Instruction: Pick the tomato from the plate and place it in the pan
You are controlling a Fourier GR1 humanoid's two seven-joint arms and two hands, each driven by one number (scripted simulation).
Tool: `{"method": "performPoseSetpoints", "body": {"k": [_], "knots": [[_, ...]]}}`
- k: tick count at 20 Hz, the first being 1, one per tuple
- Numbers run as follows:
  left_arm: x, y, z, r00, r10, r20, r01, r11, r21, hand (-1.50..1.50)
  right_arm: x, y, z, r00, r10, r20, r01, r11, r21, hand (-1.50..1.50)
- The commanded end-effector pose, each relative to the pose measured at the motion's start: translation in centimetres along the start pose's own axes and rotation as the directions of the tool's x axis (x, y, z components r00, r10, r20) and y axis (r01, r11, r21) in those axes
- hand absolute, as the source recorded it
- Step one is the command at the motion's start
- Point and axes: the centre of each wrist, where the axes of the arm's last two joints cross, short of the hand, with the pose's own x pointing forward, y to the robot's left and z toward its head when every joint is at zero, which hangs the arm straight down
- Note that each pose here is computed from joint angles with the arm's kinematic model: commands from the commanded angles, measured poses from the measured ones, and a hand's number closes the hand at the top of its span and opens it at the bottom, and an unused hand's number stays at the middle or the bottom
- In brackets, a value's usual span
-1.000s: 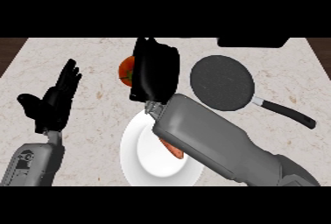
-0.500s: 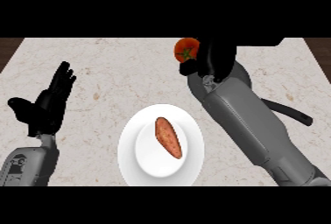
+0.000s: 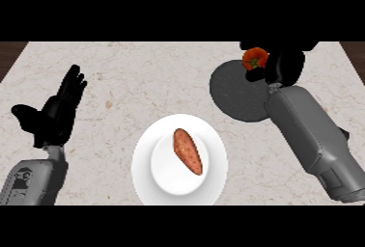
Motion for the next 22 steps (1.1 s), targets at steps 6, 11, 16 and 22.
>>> {"method": "performPoseSetpoints", "body": {"k": [6,11,16,22], "knots": [[-0.6,-0.4,-0.4,1.0,0.021,0.005,-0.021,1.0,-0.011,0.0,-4.3,1.1,-2.5,0.977,-0.185,-0.108,0.189,0.982,0.022,1.5],[1.1,-1.1,-0.3,0.999,0.009,0.032,-0.009,1.0,-0.026,0.0,-6.6,3.4,-0.9,0.939,-0.243,-0.246,0.306,0.914,0.267,-1.5],[0.4,-1.7,0.0,1.0,0.009,0.015,-0.009,1.0,-0.019,0.0,-8.4,3.7,-1.4,0.942,-0.275,-0.194,0.323,0.899,0.296,-1.5],[-0.5,0.5,0.2,1.0,-0.007,0.003,0.007,1.0,-0.002,0.0,-9.0,4.8,0.6,0.882,-0.46,-0.102,0.469,0.878,0.093,-1.5]]}}
